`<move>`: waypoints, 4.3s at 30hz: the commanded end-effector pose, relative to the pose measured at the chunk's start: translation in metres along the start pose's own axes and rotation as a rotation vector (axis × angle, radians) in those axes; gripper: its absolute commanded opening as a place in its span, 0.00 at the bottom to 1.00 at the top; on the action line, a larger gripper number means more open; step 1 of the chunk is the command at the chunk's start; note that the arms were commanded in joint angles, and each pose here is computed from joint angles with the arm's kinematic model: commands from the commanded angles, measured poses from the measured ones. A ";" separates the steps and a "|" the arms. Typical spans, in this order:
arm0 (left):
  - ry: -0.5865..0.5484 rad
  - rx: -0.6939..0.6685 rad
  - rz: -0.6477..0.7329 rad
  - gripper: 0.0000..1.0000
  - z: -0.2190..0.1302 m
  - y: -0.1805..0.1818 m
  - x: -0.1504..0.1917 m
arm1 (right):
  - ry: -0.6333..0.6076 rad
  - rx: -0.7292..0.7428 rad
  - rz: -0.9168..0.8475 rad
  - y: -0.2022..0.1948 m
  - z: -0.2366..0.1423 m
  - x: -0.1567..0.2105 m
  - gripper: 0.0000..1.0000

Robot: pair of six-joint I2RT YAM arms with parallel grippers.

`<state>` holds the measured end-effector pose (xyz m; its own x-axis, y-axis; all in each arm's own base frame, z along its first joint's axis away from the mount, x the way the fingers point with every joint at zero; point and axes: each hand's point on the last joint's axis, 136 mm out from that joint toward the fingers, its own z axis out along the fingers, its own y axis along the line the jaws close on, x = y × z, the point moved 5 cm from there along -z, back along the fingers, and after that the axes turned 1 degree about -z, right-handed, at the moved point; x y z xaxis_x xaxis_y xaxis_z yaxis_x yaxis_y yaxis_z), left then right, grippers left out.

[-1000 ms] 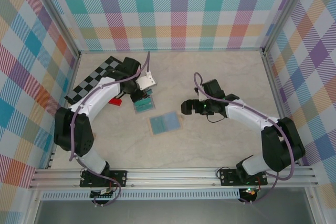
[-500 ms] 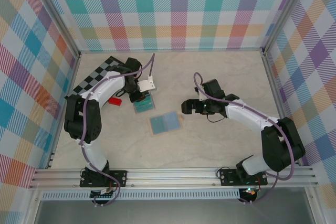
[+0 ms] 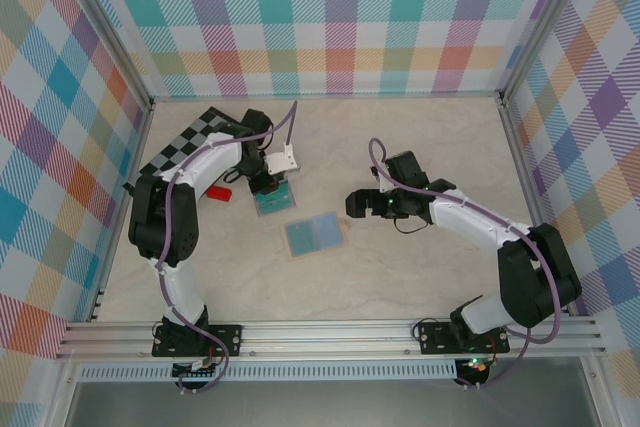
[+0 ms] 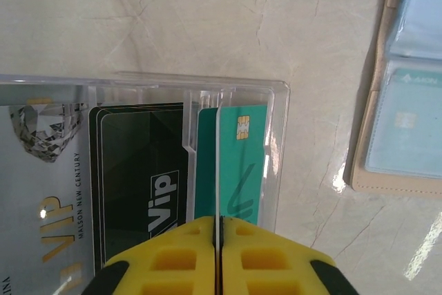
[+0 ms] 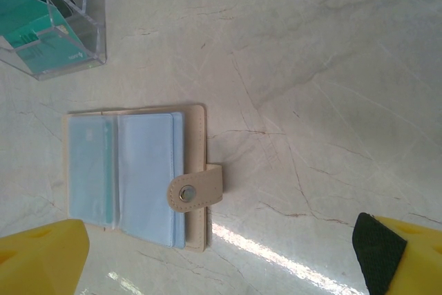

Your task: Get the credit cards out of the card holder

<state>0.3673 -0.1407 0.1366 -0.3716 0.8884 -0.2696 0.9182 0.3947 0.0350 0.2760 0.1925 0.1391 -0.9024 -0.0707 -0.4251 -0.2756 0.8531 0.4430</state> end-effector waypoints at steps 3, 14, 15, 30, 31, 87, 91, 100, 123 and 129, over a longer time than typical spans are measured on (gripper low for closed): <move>-0.020 -0.008 -0.019 0.17 -0.011 0.003 -0.002 | -0.005 0.002 -0.015 -0.001 -0.004 -0.002 1.00; -0.191 -0.120 -0.113 0.29 -0.058 0.002 -0.019 | -0.001 -0.003 -0.014 -0.001 -0.002 -0.002 1.00; -0.212 -0.139 -0.140 0.30 -0.063 0.001 -0.019 | 0.000 -0.005 -0.014 0.000 -0.002 -0.002 1.00; -0.475 -0.277 -0.805 0.50 -0.086 -0.046 0.036 | -0.002 -0.011 -0.051 0.021 -0.001 -0.002 0.99; -0.479 -0.283 -0.840 0.51 -0.085 -0.050 0.042 | -0.001 0.000 -0.070 0.026 -0.001 -0.002 0.99; -0.403 0.060 -1.516 0.81 -0.006 -0.097 0.080 | 0.418 0.433 -0.166 0.071 0.122 0.072 0.73; -0.487 0.185 -1.525 0.67 -0.005 -0.099 0.065 | 0.417 0.425 -0.157 0.069 0.122 0.073 0.73; -0.536 0.332 -1.543 0.37 0.008 -0.111 0.040 | 0.405 0.436 -0.122 0.063 0.122 0.073 0.64; -0.218 0.136 -1.501 0.13 0.074 -0.130 0.042 | 0.266 0.506 -0.038 0.055 0.102 0.057 0.59; -0.179 0.121 -1.489 0.11 0.078 -0.133 0.049 | 0.200 0.582 0.040 0.044 0.086 0.047 0.60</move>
<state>0.2518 -0.1838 0.0647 -0.9265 -0.3553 -0.1238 -0.2278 0.7916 -0.5670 0.2477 0.3066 0.0722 -0.9564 -0.1632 -0.2422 -0.1796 0.9826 0.0471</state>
